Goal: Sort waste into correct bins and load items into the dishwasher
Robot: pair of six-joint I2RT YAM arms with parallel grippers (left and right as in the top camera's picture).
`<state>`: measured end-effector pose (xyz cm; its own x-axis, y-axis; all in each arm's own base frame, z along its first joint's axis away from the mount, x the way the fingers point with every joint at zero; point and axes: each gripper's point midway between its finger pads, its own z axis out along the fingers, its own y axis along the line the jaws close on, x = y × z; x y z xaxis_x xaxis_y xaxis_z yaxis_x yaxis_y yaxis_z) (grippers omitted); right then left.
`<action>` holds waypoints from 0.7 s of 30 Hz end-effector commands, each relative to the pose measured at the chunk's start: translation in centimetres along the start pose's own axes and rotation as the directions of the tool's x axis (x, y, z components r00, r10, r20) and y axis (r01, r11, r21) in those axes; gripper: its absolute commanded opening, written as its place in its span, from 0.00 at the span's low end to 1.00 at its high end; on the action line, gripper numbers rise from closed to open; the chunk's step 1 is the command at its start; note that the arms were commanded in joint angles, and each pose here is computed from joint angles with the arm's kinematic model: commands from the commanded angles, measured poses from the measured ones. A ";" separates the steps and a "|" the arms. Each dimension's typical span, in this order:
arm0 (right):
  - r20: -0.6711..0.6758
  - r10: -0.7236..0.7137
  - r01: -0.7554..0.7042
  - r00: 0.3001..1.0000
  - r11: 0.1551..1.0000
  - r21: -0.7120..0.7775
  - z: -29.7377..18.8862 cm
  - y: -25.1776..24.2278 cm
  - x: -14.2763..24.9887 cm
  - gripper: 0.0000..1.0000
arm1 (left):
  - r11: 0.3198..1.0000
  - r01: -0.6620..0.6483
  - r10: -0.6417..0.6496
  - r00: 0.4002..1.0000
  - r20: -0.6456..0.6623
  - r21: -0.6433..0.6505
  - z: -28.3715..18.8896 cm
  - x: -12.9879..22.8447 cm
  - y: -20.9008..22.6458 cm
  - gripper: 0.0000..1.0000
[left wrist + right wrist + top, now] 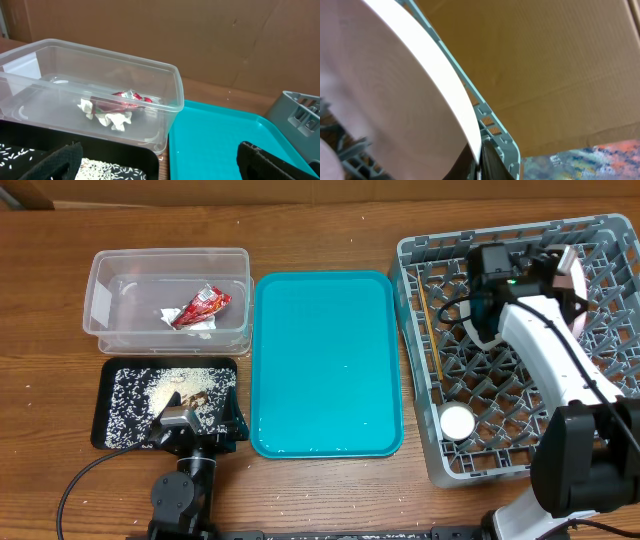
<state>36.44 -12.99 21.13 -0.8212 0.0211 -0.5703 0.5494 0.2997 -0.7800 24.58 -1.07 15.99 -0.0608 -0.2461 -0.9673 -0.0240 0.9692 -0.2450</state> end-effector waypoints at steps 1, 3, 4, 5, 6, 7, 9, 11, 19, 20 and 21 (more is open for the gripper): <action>0.050 -0.006 0.004 0.999 0.999 0.043 -0.9 -0.2 -0.6 0.25 | 1.000 0.005 -0.004 1.000 0.013 -0.019 0.0 -0.2 0.4 1.00; 0.079 -0.002 -0.005 0.997 0.996 0.086 -1.3 -0.9 -1.1 0.54 | 1.000 0.005 -0.004 1.000 0.013 -0.019 0.0 -0.2 0.4 1.00; 0.094 0.007 -0.017 0.996 0.994 0.107 -1.5 -1.3 -1.4 0.67 | 1.000 0.005 -0.004 1.000 0.013 -0.019 0.0 -0.2 0.4 1.00; 0.118 0.030 -0.045 0.993 0.990 0.131 -1.8 -1.8 -1.9 0.78 | 1.000 0.005 -0.004 1.000 0.013 -0.019 0.0 -0.2 0.4 1.00; 0.134 0.050 -0.069 0.990 0.987 0.143 -2.1 -2.1 -2.3 0.82 | 1.000 0.005 -0.004 1.000 0.013 -0.019 0.0 -0.2 0.4 1.00; 0.151 0.079 -0.101 0.985 0.984 0.144 -2.5 -2.4 -2.7 0.86 | 1.000 0.005 -0.004 1.000 0.013 -0.019 0.0 -0.2 0.4 1.00; 0.161 0.116 -0.133 0.980 0.986 0.102 -3.3 -2.5 -3.3 0.87 | 1.000 0.005 -0.004 1.000 0.013 -0.019 0.0 -0.2 0.4 1.00; 0.159 0.154 -0.159 0.975 0.987 0.021 -4.2 -2.1 -3.9 0.87 | 1.000 0.005 -0.005 1.000 0.013 -0.019 0.0 -0.2 0.4 1.00; 0.051 0.191 -0.112 0.980 0.751 -0.650 -12.4 3.4 -5.8 0.86 | 1.000 0.005 -0.005 1.000 0.013 -0.019 0.0 -0.2 0.4 1.00; 0.047 0.195 -0.101 0.980 0.683 -0.723 -14.2 3.6 -6.0 0.86 | 1.000 0.005 -0.004 1.000 0.013 -0.019 0.0 -0.2 0.4 1.00; 0.046 0.196 -0.090 0.979 0.629 -0.772 -15.8 3.5 -6.0 0.86 | 1.000 0.005 -0.005 1.000 0.013 -0.019 0.0 -0.2 0.4 1.00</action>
<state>40.50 -3.36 23.62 -0.7146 -0.0005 -0.6995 0.4964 0.7042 -0.5076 24.58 -1.07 16.01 -0.0604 -0.2461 -0.9674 -0.0239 0.9692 -0.2451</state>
